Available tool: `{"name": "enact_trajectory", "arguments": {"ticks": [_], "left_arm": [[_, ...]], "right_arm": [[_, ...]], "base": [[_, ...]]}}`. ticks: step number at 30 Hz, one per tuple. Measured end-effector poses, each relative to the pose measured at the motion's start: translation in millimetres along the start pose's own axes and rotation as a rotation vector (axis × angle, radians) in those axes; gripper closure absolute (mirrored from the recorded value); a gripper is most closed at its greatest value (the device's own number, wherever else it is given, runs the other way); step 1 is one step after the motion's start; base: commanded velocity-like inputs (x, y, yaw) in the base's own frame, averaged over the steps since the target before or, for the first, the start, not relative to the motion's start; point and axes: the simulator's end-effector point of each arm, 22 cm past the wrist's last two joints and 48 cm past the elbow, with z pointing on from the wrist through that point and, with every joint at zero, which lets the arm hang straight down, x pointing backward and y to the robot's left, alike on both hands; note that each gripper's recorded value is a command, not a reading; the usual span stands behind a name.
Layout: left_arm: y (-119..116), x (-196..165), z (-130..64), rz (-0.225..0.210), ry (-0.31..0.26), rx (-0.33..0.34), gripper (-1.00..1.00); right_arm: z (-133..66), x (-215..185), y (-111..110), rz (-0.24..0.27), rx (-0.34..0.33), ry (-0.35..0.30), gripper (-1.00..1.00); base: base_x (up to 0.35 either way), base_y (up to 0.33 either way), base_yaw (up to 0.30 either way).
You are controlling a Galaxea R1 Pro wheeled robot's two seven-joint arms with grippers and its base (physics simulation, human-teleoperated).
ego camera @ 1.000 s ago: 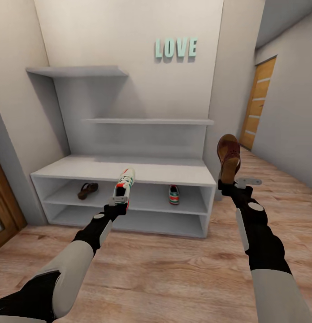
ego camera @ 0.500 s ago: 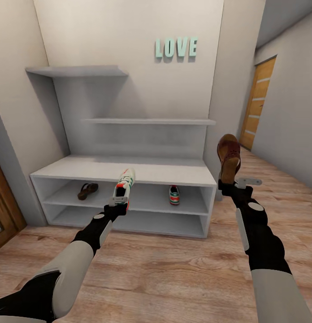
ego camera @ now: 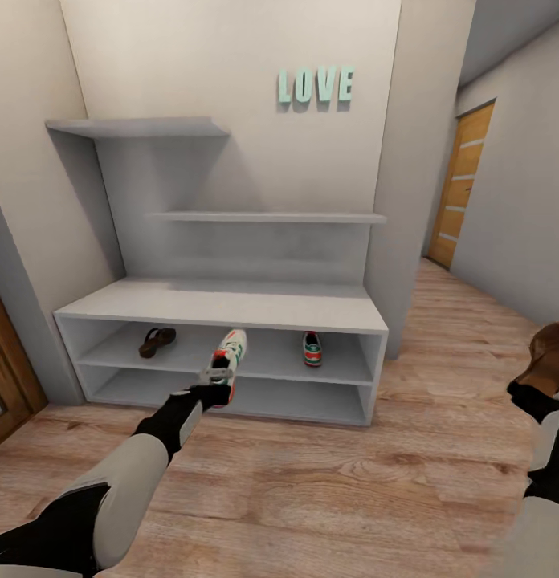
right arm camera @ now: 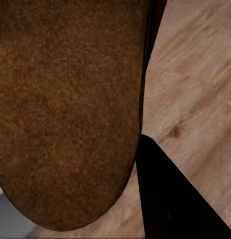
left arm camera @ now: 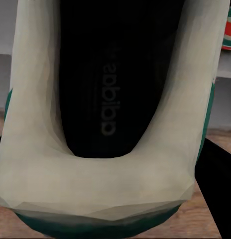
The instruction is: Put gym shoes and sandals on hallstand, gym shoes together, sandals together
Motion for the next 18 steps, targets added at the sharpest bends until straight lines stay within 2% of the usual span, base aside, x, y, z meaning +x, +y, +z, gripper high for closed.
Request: {"name": "enact_trajectory", "arguments": {"ticks": [1,2,3,5,8,12,18], "left_arm": [[-1,1,0.1,-0.001,0.006,0.001,1.00],[-3,6,0.3,-0.003,0.026,0.004,1.00],[-4,8,0.0,-0.004,0.034,0.004,1.00],[-5,20,-0.7,-0.008,0.088,0.005,1.00],[-7,37,-3.1,-0.014,0.172,0.007,1.00],[-8,51,-7.9,-0.022,0.256,0.006,1.00],[-1,43,-16.5,-0.028,0.308,-0.012,1.00]], "right_arm": [[1.0,-6,-16,0.007,0.027,-0.004,1.00],[2.1,-26,-45,0.031,0.063,-0.029,1.00],[0.7,-45,-68,0.012,0.106,-0.054,1.00],[-4.3,-84,-107,0.006,0.162,-0.102,1.00],[-11.6,-113,-139,-0.003,0.210,-0.109,1.00],[-17.6,-129,-157,-0.007,0.239,-0.103,1.00],[-19.4,-134,-161,-0.011,0.246,-0.101,1.00]], "base": [[0.000,0.000,0.000],[0.000,0.000,0.000],[0.000,0.000,0.000],[0.000,0.000,0.000],[0.000,0.000,0.000],[0.000,0.000,0.000],[0.000,0.000,0.000]]}}
